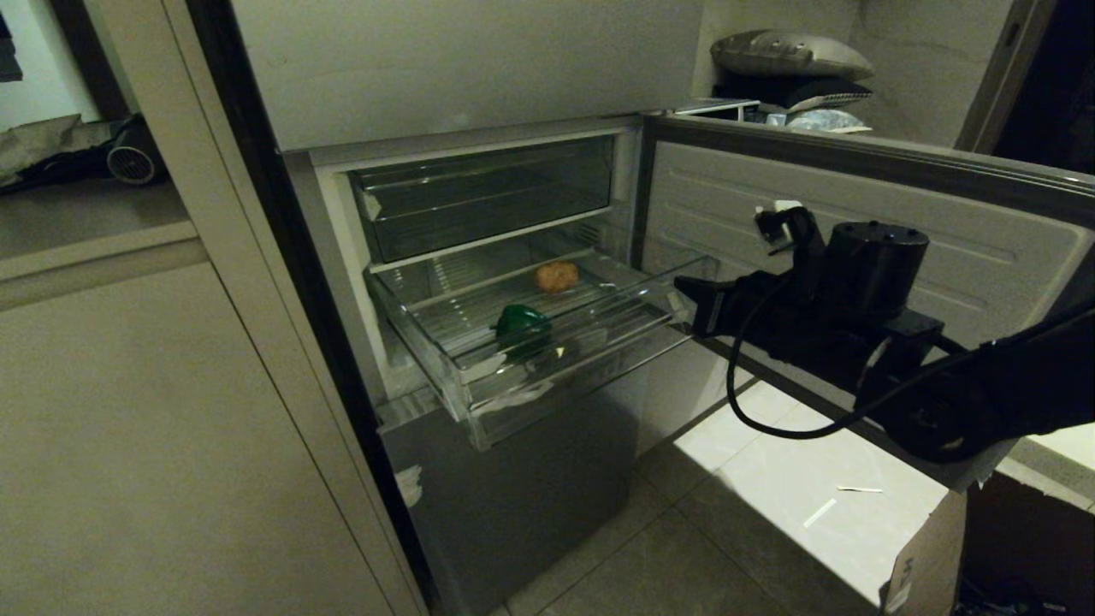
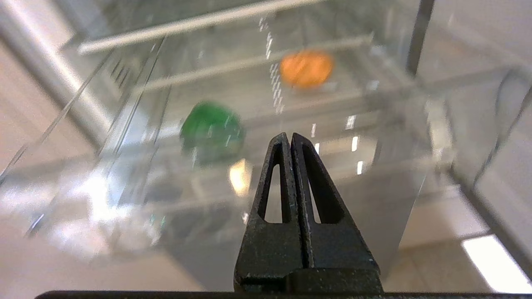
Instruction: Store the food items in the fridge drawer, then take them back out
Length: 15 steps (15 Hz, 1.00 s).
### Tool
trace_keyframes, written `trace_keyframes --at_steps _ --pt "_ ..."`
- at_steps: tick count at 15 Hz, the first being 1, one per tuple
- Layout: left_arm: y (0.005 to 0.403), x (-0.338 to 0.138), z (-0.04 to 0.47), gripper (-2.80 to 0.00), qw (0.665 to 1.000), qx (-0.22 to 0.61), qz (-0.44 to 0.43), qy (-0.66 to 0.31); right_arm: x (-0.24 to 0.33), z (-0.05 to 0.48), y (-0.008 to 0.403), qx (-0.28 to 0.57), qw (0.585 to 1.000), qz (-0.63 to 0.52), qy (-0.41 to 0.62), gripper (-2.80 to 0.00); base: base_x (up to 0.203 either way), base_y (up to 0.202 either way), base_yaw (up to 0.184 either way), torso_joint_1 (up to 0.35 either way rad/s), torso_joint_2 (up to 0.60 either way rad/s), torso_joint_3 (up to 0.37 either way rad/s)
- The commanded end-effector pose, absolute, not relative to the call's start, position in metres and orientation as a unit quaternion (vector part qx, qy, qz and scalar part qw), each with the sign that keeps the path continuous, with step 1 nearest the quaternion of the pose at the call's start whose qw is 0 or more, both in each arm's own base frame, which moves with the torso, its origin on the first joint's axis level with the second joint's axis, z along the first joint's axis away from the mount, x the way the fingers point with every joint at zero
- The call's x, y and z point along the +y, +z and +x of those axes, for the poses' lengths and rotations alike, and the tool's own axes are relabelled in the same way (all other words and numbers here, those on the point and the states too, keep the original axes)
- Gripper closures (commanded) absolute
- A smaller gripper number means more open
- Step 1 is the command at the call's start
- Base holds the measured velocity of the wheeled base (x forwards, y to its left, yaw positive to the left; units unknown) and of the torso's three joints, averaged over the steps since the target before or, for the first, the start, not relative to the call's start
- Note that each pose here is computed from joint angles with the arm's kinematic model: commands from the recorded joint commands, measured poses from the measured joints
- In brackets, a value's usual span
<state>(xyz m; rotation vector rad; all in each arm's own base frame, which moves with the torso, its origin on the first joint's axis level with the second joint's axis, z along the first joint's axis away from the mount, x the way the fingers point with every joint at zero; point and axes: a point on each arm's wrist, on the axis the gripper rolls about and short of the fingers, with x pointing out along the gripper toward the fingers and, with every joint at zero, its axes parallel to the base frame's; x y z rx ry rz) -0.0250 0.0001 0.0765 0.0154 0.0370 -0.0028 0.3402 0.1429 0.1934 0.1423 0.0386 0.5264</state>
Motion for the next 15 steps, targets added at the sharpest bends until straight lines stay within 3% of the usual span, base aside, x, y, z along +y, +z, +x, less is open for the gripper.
trace_keyframes --at_steps 1,7,15 --pt "0.077 0.000 -0.025 0.00 1.000 0.019 0.008 -0.002 0.139 0.329 0.191 0.028 0.961 0.071 0.264 0.00 0.000 0.000 0.000 0.000 0.00 0.000" --pt "0.077 0.000 -0.025 0.00 1.000 0.019 0.008 -0.002 0.155 0.354 0.138 0.086 0.956 0.064 0.274 0.00 0.000 0.000 0.000 0.000 0.00 0.000" --pt "0.077 0.000 -0.025 0.00 1.000 0.019 0.008 -0.002 0.172 0.398 0.104 0.078 0.957 0.066 0.273 0.00 0.000 0.000 0.000 0.000 0.00 0.000"
